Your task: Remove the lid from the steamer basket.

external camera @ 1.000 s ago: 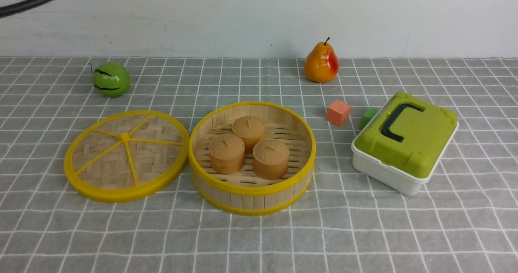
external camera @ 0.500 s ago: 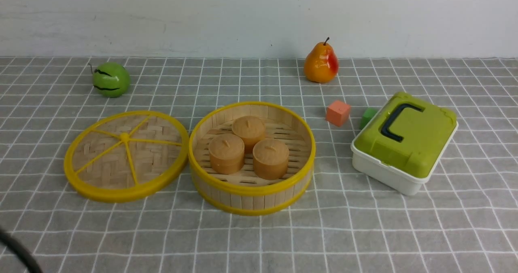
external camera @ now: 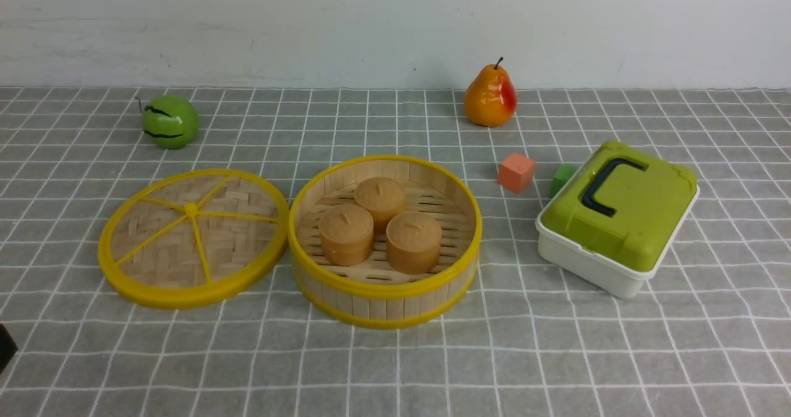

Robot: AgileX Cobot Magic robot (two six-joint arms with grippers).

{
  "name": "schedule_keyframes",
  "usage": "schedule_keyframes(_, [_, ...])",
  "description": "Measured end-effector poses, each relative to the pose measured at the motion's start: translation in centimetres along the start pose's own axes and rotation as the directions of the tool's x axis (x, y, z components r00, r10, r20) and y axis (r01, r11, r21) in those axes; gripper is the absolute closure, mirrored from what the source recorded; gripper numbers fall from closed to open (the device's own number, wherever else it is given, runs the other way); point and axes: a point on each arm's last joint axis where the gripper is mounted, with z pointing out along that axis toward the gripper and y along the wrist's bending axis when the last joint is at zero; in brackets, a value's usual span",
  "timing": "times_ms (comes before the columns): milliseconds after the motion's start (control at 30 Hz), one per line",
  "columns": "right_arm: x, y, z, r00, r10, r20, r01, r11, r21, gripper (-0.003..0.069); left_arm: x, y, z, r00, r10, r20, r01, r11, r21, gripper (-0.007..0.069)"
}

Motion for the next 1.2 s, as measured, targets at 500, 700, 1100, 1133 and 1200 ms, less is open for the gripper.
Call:
schedule_keyframes(500, [0.0, 0.0, 0.0, 1.000, 0.000, 0.000, 0.000, 1.000, 0.000, 0.0418, 7.4, 3.1, 0.3, 0.999, -0.037, -0.003, 0.036, 0.985, -0.168, 0.0638])
schedule_keyframes(700, [0.0, 0.0, 0.0, 1.000, 0.000, 0.000, 0.000, 1.000, 0.000, 0.0418, 10.3, 3.7, 0.4, 0.979, -0.085, -0.184, 0.045, 0.976, -0.214, 0.0638])
schedule_keyframes(1100, [0.0, 0.0, 0.0, 1.000, 0.000, 0.000, 0.000, 1.000, 0.000, 0.0418, 10.5, 3.7, 0.3, 0.975, -0.016, -0.220, -0.029, 0.980, -0.199, 0.0638])
schedule_keyframes(1133, [0.0, 0.0, 0.0, 1.000, 0.000, 0.000, 0.000, 1.000, 0.000, 0.0418, 10.5, 3.7, 0.3, 0.975, -0.016, -0.221, -0.029, 0.980, -0.199, 0.0638])
schedule_keyframes(1200, [0.0, 0.0, 0.0, 1.000, 0.000, 0.000, 0.000, 1.000, 0.000, 0.0418, 10.5, 3.7, 0.3, 0.975, -0.016, -0.222, -0.029, 0.980, -0.199, 0.0638])
